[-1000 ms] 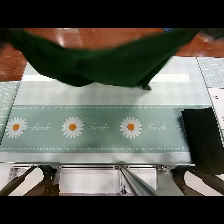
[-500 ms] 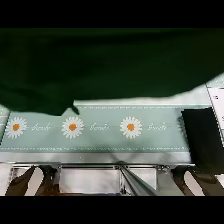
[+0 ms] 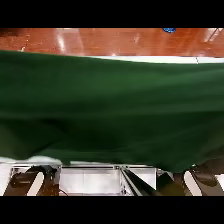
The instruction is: Fold the shirts.
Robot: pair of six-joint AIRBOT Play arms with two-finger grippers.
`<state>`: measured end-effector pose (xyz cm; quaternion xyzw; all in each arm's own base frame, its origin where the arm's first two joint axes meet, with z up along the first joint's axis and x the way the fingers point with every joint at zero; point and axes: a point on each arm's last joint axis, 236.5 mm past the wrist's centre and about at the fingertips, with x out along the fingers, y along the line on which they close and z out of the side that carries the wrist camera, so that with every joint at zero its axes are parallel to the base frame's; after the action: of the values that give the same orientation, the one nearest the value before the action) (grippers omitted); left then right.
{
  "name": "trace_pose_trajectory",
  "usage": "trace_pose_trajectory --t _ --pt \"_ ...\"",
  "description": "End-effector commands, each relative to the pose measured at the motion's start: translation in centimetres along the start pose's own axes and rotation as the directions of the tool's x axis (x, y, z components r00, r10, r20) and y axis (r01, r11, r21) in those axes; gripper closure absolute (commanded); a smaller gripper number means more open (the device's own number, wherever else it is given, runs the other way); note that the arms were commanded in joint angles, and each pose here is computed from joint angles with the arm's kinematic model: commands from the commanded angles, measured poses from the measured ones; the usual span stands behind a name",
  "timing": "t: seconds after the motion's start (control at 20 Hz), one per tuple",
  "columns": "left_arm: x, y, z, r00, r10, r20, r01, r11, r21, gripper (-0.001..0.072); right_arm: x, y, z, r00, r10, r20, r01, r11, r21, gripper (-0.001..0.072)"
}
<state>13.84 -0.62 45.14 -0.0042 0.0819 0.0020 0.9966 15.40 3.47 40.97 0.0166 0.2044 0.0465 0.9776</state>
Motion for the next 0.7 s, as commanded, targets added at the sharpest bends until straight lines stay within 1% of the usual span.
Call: trace_pose_trajectory --t 0.0,0.15,0.25,0.35,0.4,0.55,0.65 --pt "-0.3 3.3 -4.2 0.975 0.123 -0.184 -0.130 0.991 -0.026 0.0688 1.6 -1.0 -3.4 0.990 -0.022 -0.142 0.028 0.999 0.039 0.0690" --pt "3.5 2.8 -8.2 0.928 0.095 -0.361 -0.112 0.993 -0.027 0.0688 6.8 -1.0 -6.4 0.966 0.044 -0.253 -0.021 0.995 0.094 0.0691" --pt "7.4 2.9 -12.3 0.862 0.092 -0.498 -0.115 0.993 -0.015 0.0688 11.2 -1.0 -8.0 0.956 0.097 -0.277 -0.060 0.989 0.138 0.0691" --pt "12.1 3.0 -16.8 0.785 0.091 -0.612 -0.118 0.993 -0.004 0.0688 16.6 -2.1 -10.3 0.943 0.110 -0.314 -0.058 0.983 0.172 0.0691" --pt "15.1 3.1 -18.7 0.766 0.090 -0.637 -0.122 0.993 -0.007 0.0688 19.1 -2.8 -11.3 0.934 0.112 -0.339 -0.049 0.981 0.187 0.0691" --pt "24.5 2.5 -23.0 0.765 0.051 -0.642 -0.105 0.993 -0.047 0.0688 27.4 -4.6 -14.0 0.897 0.139 -0.421 -0.050 0.975 0.215 0.0691" --pt "30.3 2.3 -25.9 0.752 0.035 -0.659 -0.111 0.991 -0.074 0.0688 33.2 -5.2 -15.7 0.881 0.182 -0.437 -0.069 0.963 0.262 0.0691"
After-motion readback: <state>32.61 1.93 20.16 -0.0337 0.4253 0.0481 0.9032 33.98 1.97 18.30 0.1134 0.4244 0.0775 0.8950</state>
